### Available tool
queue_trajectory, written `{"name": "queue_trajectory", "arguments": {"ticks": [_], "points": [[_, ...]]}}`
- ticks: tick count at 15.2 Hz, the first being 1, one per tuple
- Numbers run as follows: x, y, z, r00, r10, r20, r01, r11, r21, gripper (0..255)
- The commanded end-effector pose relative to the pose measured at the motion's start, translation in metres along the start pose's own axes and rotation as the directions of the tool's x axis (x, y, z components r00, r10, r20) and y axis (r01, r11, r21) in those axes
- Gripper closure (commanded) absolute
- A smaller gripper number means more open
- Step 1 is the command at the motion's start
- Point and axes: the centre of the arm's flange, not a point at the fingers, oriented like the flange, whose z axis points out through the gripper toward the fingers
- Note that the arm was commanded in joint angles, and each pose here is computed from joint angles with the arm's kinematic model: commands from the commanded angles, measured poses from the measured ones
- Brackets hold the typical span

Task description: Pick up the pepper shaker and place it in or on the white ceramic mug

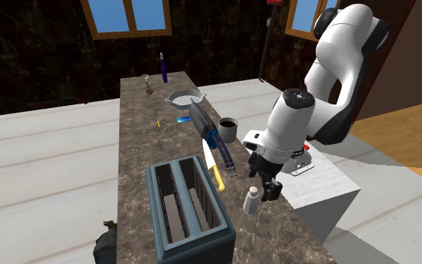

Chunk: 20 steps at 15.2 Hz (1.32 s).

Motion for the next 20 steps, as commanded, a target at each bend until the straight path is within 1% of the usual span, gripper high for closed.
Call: {"name": "queue_trajectory", "arguments": {"ticks": [1, 4, 12, 13, 20], "points": [[0.001, -0.001, 0.010, 1.000, 0.000, 0.000, 0.000, 1.000, 0.001, 0], [0.001, -0.001, 0.029, 1.000, 0.000, 0.000, 0.000, 1.000, 0.001, 0], [0.001, -0.001, 0.029, 1.000, 0.000, 0.000, 0.000, 1.000, 0.001, 0], [0.001, -0.001, 0.029, 1.000, 0.000, 0.000, 0.000, 1.000, 0.001, 255], [0.001, -0.001, 0.029, 1.000, 0.000, 0.000, 0.000, 1.000, 0.001, 255]]}}
